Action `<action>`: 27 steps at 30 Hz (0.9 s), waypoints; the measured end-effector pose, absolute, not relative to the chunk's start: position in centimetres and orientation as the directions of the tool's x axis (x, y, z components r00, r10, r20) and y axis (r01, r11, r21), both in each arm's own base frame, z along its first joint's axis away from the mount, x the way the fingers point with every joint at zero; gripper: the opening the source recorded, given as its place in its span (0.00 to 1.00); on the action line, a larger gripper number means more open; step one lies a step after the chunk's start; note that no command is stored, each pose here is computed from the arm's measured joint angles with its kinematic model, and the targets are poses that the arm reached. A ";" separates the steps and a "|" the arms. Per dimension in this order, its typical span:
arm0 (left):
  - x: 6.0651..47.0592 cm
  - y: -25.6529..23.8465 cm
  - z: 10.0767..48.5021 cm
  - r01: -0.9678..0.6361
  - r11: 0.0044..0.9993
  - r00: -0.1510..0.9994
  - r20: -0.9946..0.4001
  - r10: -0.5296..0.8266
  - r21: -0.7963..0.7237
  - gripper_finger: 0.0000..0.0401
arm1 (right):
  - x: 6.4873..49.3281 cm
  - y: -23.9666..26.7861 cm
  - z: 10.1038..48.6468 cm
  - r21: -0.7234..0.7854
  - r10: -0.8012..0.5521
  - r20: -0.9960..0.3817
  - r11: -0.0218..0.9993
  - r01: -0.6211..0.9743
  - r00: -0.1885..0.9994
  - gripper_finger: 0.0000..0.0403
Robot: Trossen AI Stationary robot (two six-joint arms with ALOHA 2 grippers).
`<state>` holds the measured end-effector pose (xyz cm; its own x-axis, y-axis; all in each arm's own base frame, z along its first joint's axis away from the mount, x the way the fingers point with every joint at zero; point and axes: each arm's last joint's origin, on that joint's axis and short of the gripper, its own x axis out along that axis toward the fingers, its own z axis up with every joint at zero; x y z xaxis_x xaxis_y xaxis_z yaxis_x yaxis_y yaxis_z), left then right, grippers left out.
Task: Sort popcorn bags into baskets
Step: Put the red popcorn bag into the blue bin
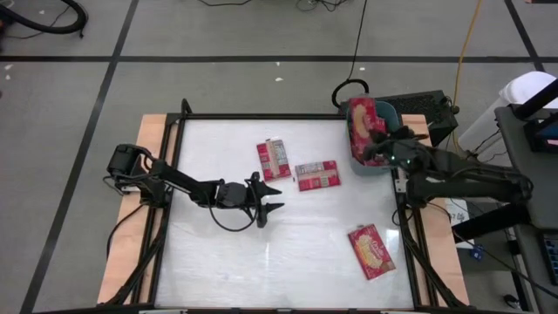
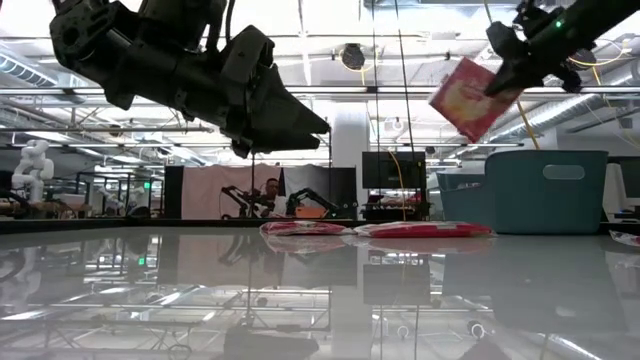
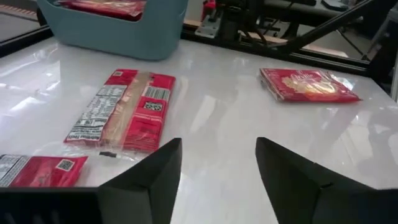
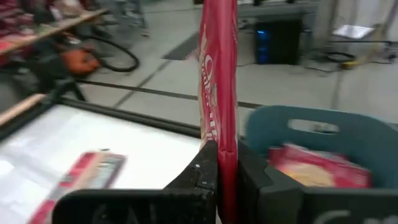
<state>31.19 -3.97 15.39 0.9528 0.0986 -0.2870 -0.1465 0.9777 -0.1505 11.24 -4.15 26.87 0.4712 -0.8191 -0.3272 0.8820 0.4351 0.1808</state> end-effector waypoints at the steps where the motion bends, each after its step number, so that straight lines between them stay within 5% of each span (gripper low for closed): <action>1: 31.2 -4.0 15.4 -0.148 0.977 0.953 -0.287 0.099 -0.155 0.50 | 10.9 -4.3 26.8 0.175 -0.821 -0.339 0.424 0.889 0.458 0.03; 27: 30.9 -5.6 15.4 -0.072 0.990 0.956 -0.290 0.035 -0.118 0.41 | 8.8 -6.0 23.4 0.218 -0.809 -0.519 0.188 0.958 0.277 0.03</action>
<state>30.95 -5.58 15.36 0.9564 0.0349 -0.2900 -0.0720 0.9904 -0.1184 8.77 -6.00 23.38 0.2772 -0.8087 -0.5189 0.9576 0.1884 0.2179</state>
